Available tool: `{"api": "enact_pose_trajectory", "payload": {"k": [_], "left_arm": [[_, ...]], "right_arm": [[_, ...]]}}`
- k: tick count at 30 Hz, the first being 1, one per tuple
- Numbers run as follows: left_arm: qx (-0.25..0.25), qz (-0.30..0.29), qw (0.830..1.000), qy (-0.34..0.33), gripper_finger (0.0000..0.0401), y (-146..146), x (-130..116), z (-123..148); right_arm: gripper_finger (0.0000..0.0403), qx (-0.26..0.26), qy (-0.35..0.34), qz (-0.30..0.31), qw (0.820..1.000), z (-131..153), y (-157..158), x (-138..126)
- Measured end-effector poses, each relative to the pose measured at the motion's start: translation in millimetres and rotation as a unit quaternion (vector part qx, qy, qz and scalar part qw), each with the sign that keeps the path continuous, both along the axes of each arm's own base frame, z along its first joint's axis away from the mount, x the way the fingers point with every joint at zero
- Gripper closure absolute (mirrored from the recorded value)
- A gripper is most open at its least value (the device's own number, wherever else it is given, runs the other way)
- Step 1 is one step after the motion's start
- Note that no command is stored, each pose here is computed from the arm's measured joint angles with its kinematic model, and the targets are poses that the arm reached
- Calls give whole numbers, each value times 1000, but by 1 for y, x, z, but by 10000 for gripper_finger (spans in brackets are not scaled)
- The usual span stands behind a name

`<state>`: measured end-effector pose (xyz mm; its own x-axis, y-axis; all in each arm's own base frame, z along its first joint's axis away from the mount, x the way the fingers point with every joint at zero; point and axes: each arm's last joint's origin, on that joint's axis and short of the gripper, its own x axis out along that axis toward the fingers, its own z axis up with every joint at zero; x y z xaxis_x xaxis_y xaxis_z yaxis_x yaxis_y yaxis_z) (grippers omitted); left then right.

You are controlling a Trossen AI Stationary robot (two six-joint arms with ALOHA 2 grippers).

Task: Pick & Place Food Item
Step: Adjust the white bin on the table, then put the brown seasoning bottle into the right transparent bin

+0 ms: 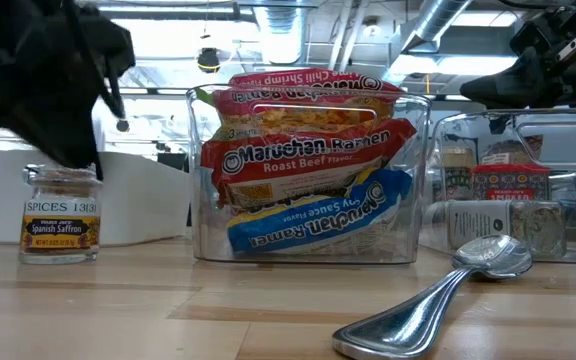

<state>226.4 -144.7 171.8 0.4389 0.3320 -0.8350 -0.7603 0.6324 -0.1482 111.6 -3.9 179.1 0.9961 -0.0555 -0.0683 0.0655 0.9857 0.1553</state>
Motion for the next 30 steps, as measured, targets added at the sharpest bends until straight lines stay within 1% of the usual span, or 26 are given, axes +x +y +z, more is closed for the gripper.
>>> {"api": "enact_pose_trajectory", "payload": {"k": [4,8,10,13,15,16,19,22,30], "left_arm": [[17,-69,997,-9,401,1,-4,16],[27,-153,987,-37,401,-6,-9,34],[36,-200,978,-50,401,-11,-12,41],[42,-277,957,-72,401,-22,-20,52],[37,-321,943,-75,401,-31,-26,55],[31,-335,939,-77,401,-35,-28,55],[16,-366,928,-67,401,-45,-38,53],[16,-383,922,-53,401,-49,-45,45],[10,-394,918,-38,397,-46,-53,26]], "right_arm": [[402,0,0,0,1000,0,0,0],[402,0,0,0,1000,0,0,0],[402,0,0,0,1000,0,0,0],[402,0,0,0,1000,0,0,0],[402,0,0,0,1000,0,0,0],[402,0,0,0,1000,0,0,0],[402,0,0,0,1000,0,0,0],[402,0,0,0,1000,0,0,0],[402,0,0,0,1000,0,0,0]]}}
